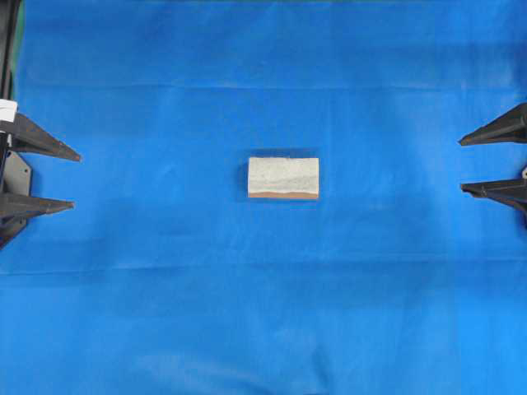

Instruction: Hand over the sponge with the left arm and wipe it with the right arm.

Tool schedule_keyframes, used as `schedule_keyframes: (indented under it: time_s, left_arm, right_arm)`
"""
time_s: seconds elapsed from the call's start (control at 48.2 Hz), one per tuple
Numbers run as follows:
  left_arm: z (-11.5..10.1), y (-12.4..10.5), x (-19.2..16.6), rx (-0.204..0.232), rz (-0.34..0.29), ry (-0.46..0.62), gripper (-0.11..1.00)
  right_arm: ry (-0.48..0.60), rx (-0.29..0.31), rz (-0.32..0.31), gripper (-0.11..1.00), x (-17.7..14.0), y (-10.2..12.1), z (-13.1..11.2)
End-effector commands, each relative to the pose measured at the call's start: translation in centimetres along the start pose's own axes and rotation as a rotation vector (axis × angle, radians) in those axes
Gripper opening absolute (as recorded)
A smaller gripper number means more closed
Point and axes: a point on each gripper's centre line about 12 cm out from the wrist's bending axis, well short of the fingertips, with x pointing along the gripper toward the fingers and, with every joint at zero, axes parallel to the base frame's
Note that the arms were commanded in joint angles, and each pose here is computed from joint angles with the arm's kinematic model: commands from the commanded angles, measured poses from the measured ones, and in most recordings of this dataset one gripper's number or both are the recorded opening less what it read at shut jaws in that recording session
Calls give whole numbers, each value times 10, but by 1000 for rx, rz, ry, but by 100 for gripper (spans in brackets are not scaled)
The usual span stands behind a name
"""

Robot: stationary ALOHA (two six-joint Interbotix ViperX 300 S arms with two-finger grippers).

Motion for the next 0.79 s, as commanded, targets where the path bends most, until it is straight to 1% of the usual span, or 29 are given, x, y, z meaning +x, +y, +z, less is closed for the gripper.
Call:
schedule_keyframes:
  time_s: [0.0,0.456,0.767]
  left_arm:
    - [5,-1,0,2,-2,-12,75]
    - [6,-1,-1,2,-2,-14,75]
    - [4,5,0,-9,38,-11,75]
  right_arm:
    - [-20,6,0,73,0,0,6]
    - [-24,4,-8,73,0,-1,7]
    - [-24,6,-8,73,0,-1,7]
